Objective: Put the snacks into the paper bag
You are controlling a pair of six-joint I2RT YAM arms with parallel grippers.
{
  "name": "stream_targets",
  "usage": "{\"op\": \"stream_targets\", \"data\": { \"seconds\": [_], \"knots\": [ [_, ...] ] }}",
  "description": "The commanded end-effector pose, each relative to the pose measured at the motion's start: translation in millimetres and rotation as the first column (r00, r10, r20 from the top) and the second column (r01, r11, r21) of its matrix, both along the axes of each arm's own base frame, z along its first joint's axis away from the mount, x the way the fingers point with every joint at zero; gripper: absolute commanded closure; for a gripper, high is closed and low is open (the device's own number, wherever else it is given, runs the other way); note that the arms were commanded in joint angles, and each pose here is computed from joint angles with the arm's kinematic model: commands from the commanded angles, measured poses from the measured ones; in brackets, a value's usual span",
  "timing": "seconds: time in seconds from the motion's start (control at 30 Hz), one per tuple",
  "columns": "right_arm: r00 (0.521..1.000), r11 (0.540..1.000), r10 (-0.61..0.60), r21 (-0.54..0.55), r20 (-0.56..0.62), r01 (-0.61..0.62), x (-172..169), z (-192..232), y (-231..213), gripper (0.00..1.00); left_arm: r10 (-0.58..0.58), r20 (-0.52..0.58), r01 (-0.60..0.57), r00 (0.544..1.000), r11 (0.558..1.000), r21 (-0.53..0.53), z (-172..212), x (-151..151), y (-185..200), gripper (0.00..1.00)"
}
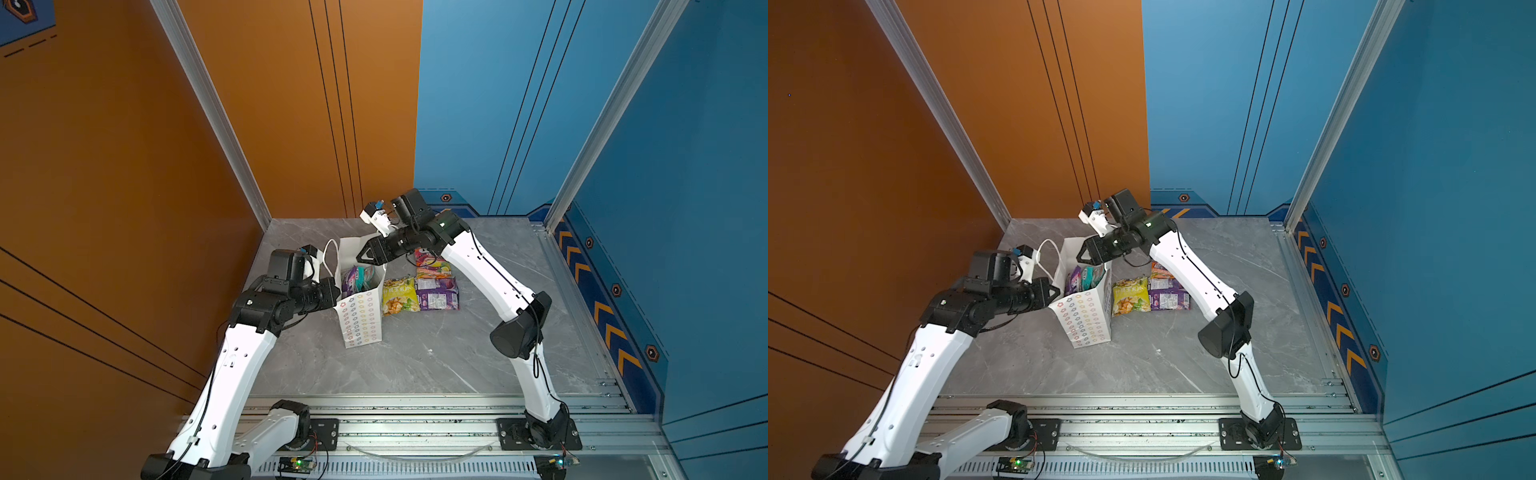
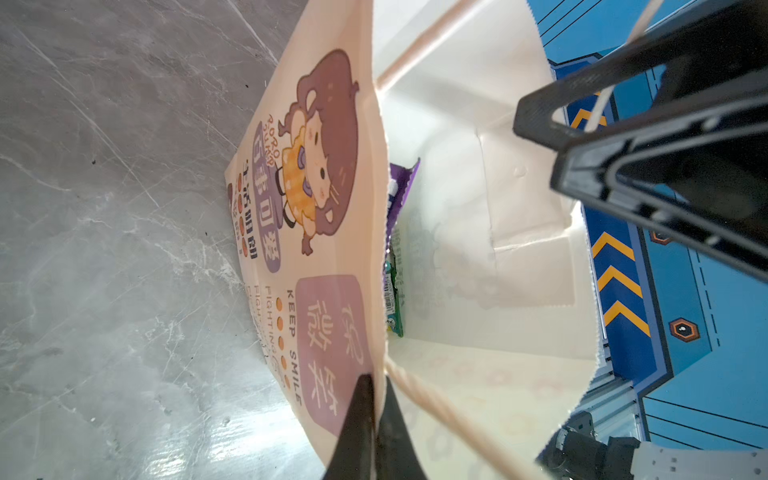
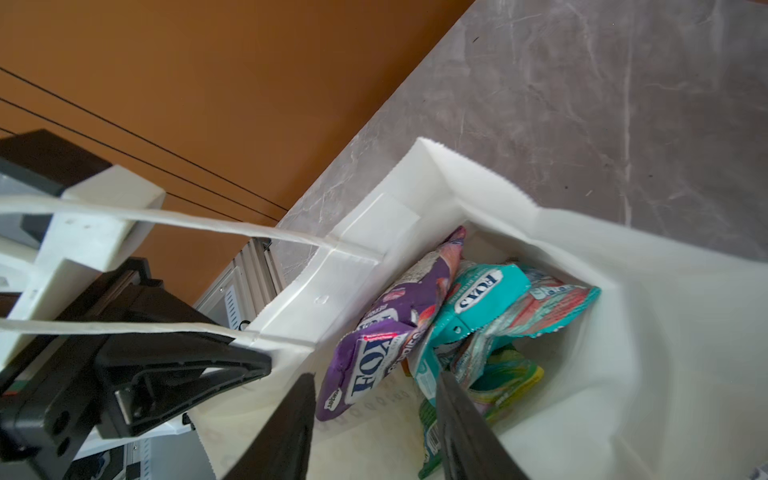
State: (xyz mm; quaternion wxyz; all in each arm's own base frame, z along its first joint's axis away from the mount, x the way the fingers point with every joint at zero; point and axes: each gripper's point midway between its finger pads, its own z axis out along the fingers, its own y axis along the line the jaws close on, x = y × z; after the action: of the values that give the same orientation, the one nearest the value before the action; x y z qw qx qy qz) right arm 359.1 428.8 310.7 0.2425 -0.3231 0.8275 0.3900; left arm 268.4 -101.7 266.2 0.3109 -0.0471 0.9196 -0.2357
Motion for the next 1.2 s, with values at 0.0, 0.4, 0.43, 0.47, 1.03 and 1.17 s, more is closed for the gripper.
{"op": "stream_targets", "data": {
  "seconds": [0.0, 0.4, 0.43, 0.47, 1.03, 1.17],
  "knots": [
    [0.99, 0.995, -0.087, 0.064, 0.115, 0.08, -6, 61, -27, 0.5, -0.018, 0.033, 0.019, 0.999, 1.0, -0.017, 7, -1, -5, 0.93],
    [0.917, 0.933, -0.343, 0.184, 0.205, 0.308, -15, 94, -105, 0.47, -0.018, 0.033, 0.018, 0.999, 1.0, -0.017, 7, 1, -5, 0.93],
    [0.905, 0.923, -0.372, 0.186, 0.205, 0.337, -15, 92, -114, 0.47, -0.017, 0.031, 0.017, 0.999, 1.0, -0.016, 6, 1, -5, 0.93],
    [0.894, 0.912, -0.402, 0.174, 0.197, 0.372, -15, 82, -124, 0.47, -0.018, 0.031, 0.018, 0.999, 1.0, -0.018, 6, 1, -5, 0.93],
    [0.663, 0.668, -0.727, 0.038, -0.179, 0.743, -12, -89, -241, 0.37, 0.001, 0.021, -0.001, 1.0, 1.0, -0.02, 2, 2, -4, 0.93],
    [0.582, 0.592, -0.768, 0.051, -0.266, 0.805, -19, -123, -244, 0.33, 0.007, 0.02, -0.006, 1.0, 1.0, -0.023, 1, 1, -3, 0.93]
  ]
}}
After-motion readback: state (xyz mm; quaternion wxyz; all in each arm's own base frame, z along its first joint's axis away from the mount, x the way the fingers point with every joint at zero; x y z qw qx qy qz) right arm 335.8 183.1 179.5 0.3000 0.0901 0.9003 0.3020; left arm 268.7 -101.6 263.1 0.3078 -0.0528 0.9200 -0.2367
